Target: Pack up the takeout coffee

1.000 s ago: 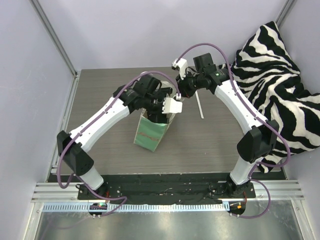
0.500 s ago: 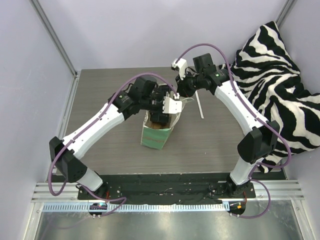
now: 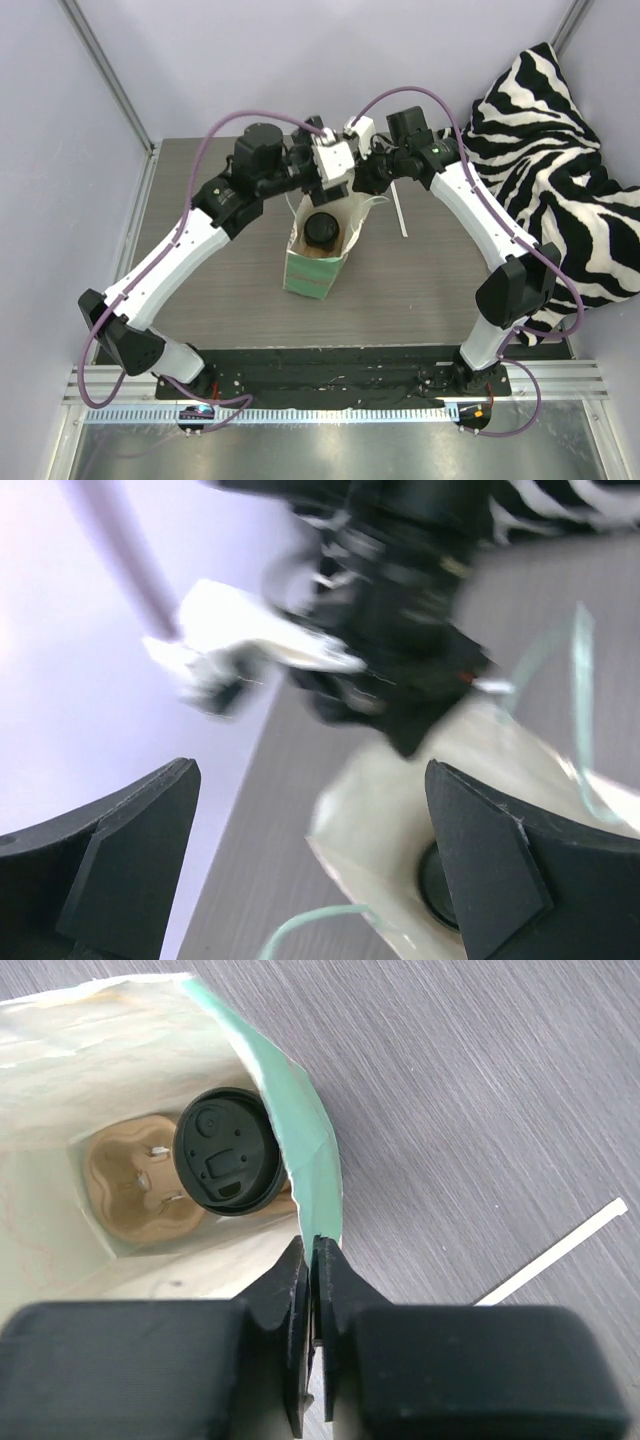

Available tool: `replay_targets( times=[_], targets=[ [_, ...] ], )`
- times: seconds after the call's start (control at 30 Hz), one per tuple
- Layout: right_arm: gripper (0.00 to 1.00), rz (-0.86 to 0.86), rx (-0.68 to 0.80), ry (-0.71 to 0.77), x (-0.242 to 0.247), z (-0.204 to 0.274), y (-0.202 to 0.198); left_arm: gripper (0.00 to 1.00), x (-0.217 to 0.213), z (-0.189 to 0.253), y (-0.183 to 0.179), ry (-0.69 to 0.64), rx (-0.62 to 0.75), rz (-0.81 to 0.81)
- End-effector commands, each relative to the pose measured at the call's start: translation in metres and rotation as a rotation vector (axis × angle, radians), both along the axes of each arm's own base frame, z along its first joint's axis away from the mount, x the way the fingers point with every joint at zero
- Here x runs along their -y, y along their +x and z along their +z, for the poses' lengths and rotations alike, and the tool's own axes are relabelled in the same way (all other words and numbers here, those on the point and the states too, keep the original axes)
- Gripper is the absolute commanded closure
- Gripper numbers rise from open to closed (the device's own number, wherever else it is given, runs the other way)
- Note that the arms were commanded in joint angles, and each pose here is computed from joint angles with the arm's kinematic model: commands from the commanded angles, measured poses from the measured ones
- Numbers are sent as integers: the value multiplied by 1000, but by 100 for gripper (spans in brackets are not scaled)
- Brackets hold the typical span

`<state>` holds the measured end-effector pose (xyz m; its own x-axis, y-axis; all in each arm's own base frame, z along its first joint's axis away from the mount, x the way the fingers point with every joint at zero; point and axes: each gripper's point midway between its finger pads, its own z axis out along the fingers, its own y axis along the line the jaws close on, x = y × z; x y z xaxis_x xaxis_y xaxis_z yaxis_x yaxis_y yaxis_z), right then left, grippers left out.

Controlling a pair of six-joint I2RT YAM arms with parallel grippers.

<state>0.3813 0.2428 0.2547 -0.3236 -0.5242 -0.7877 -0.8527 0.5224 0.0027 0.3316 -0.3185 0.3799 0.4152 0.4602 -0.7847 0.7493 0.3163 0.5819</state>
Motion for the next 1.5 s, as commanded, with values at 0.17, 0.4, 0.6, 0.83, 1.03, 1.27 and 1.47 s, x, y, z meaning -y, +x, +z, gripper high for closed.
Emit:
replay_targets(
  times=[0.17,0.4,0.6,0.83,1.03,1.27,1.47],
  targets=[
    [60,7,121,73,-11,49,5,0,-41,92,56,-315,-66,292],
    [43,-11,145,115,-16,68,11,0,-73,87,80,-379,-179,428],
    [32,-47,174,197,-23,103,17,0,-100,62,98,-395,-273,545],
    [24,-189,247,322,-10,161,33,0,-131,43,116,-455,-383,668],
    [25,-602,233,304,98,154,92,0,-175,22,136,-542,-488,831],
    [35,-775,22,-46,166,17,118,0,-224,-34,142,-611,-717,998],
    [41,-761,-149,-138,164,-73,140,0,-232,-74,129,-546,-802,1030]
  ],
)
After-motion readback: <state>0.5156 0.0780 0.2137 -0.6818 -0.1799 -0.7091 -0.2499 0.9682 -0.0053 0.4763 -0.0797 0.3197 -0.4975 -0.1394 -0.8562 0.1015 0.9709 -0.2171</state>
